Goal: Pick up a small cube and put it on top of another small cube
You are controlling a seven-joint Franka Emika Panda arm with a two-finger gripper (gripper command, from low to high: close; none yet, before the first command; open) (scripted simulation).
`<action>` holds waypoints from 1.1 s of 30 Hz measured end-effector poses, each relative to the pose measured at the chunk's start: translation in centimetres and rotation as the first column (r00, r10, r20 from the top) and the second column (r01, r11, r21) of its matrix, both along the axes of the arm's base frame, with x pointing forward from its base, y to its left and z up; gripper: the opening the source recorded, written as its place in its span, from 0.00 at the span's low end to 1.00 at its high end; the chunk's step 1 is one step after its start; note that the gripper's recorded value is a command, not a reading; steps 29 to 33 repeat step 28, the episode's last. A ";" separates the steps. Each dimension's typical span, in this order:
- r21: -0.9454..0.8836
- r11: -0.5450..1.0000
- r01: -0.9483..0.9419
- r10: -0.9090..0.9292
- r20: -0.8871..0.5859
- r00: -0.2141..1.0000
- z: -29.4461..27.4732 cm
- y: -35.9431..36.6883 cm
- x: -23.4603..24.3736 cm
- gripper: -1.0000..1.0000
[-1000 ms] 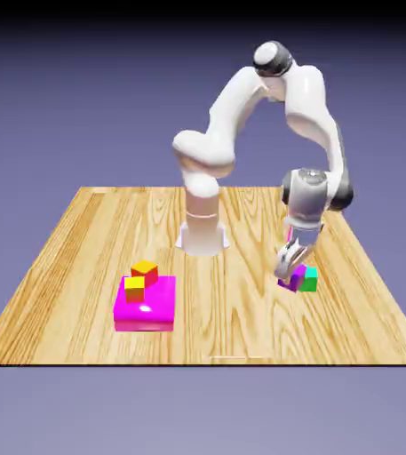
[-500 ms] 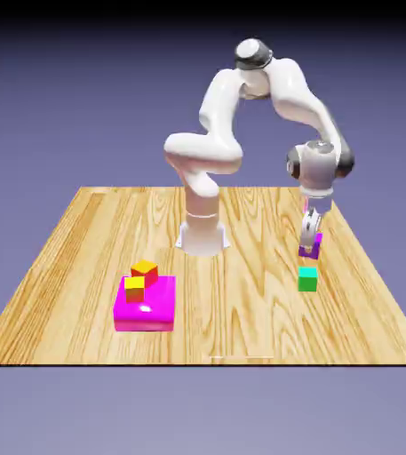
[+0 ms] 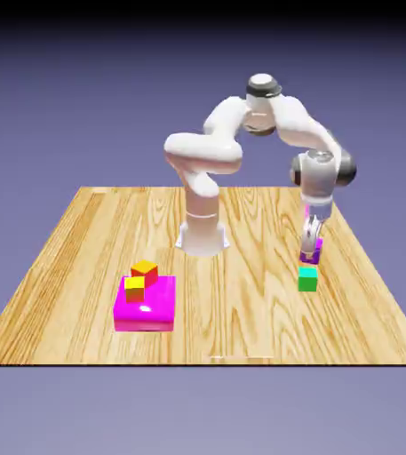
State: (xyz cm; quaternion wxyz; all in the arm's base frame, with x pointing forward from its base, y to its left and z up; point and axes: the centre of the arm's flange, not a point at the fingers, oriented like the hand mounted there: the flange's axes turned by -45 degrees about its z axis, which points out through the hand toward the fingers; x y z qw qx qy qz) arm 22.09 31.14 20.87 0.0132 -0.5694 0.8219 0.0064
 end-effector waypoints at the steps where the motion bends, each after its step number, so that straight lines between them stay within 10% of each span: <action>1: 0.001 1.000 -0.002 0.002 0.000 1.000 -0.4 0.0 0.1 0.00; 5: 0.004 1.000 -0.013 0.013 -0.001 1.000 -2.1 -0.3 0.7 0.00; 6: 0.005 1.000 -0.017 0.017 -0.002 1.000 -2.5 -0.4 0.9 1.00; 33: 0.004 1.000 -0.013 0.013 -0.003 1.000 4.3 -0.5 0.7 1.00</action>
